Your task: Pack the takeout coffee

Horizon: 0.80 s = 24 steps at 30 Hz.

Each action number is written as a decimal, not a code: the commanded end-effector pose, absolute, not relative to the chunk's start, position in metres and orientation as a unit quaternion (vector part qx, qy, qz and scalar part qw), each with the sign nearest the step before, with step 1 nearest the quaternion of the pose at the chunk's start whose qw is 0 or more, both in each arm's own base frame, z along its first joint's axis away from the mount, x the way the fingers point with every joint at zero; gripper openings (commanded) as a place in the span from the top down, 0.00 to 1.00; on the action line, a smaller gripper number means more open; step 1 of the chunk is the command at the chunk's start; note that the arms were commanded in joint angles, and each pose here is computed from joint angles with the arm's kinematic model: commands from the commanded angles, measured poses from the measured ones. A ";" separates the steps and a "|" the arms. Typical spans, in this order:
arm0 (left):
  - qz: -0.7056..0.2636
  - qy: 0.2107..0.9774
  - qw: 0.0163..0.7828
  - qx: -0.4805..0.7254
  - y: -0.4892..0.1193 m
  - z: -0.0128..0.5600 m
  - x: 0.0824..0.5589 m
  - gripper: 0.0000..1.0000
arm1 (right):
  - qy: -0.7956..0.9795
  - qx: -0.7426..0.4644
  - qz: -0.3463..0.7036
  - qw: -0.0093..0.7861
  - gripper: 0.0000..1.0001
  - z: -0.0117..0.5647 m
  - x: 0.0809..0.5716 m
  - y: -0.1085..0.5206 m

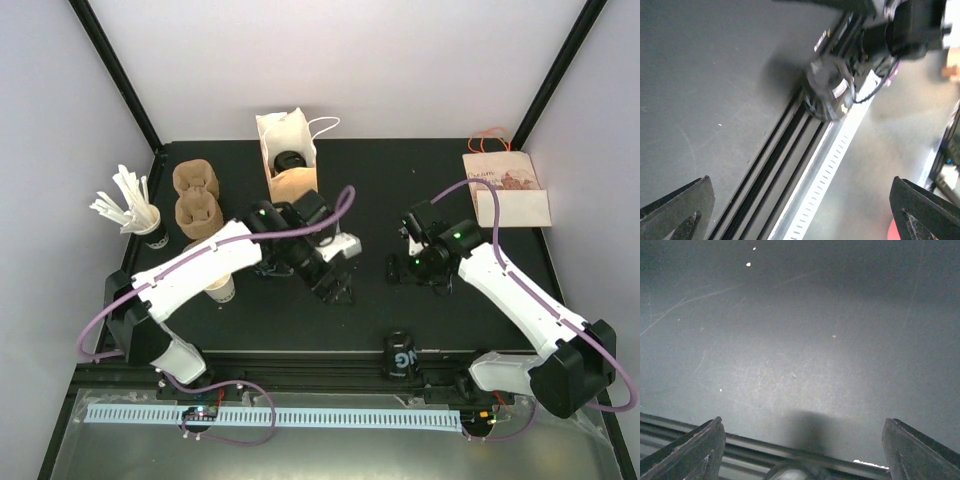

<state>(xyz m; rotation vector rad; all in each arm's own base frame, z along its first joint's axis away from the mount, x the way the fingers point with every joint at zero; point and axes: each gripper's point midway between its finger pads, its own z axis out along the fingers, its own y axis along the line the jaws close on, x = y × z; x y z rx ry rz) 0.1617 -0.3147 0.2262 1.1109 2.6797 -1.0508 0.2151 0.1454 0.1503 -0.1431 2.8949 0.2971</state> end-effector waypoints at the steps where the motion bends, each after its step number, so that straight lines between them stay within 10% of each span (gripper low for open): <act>1: -0.332 0.826 0.082 0.448 -0.328 0.222 0.137 0.01 | 0.985 -0.034 0.142 0.089 0.12 0.158 0.197 0.151; 24: -0.388 0.823 0.036 0.413 -0.353 0.199 0.117 0.01 | 0.997 0.036 0.069 -0.011 0.12 0.084 0.129 0.107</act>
